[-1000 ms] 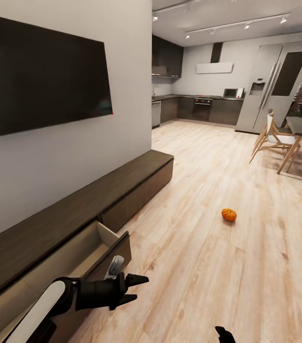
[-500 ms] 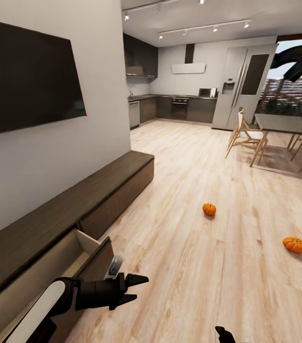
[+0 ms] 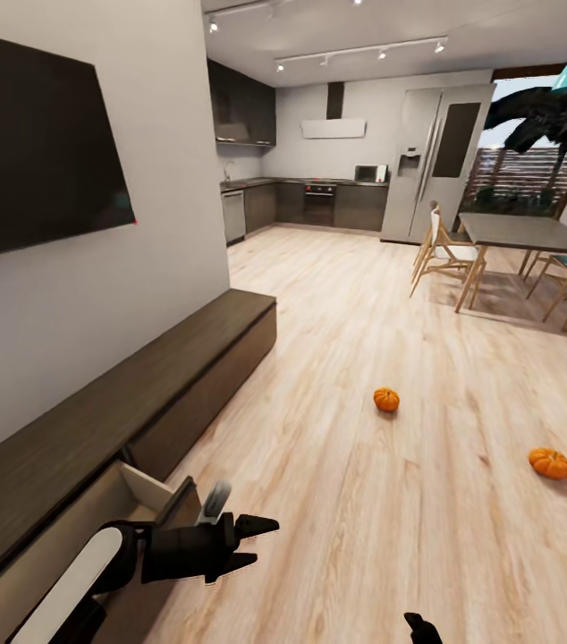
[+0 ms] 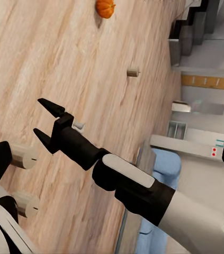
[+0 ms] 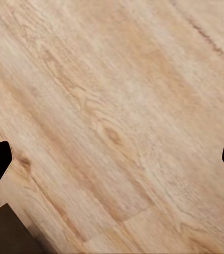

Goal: Place each of the two pumpkins and all three candles from the living room inside a cabinet in the living room (use any cabinet), then make sure every cabinet is closed, and position the cauldron so it is next to a table in the living room.

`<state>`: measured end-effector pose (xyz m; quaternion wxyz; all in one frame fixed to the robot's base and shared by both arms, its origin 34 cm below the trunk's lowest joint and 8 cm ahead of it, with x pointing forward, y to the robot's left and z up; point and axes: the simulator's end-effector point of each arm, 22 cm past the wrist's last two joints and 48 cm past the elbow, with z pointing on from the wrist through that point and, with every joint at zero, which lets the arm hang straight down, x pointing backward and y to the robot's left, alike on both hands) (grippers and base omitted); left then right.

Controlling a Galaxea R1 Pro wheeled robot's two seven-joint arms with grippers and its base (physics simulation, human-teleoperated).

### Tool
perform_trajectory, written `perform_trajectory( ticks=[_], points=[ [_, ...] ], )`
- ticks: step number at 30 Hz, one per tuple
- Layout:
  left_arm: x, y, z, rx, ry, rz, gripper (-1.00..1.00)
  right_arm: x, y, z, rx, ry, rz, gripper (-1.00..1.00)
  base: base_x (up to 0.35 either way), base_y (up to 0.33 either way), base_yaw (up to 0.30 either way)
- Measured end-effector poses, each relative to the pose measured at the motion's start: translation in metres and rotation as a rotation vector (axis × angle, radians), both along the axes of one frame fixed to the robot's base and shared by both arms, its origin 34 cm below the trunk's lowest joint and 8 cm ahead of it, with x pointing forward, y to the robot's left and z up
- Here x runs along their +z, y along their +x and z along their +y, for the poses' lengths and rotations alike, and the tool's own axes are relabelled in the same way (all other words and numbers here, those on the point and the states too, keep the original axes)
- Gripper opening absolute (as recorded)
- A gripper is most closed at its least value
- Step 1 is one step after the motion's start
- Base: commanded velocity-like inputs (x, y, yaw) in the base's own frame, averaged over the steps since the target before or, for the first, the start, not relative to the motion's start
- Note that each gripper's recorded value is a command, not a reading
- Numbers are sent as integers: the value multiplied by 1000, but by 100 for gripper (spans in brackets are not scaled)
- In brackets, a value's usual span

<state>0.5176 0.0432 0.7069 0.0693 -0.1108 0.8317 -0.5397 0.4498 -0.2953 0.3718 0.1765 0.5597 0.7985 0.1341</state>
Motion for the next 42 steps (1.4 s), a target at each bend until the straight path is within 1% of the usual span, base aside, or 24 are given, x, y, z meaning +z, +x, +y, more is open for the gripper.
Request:
perform_trajectory(
  ticks=[10, 24, 30, 42],
  points=[
    [0, 0, 0, 0, -2, -1, 100, 0, 0, 0, 0, -1, 1, 100, 137, 4, -235],
    [0, 1, 0, 1, -2, -1, 100, 0, 0, 0, 0, -1, 1, 100, 19, 1, -276],
    [1, 1, 0, 1, -2, -1, 100, 0, 0, 0, 0, 1, 1, 100, 200, 96, -257],
    [0, 0, 0, 0, -2, 1, 100, -1, -1, 0, 1, 2, 4, 100, 171, 43, -66]
  ],
)
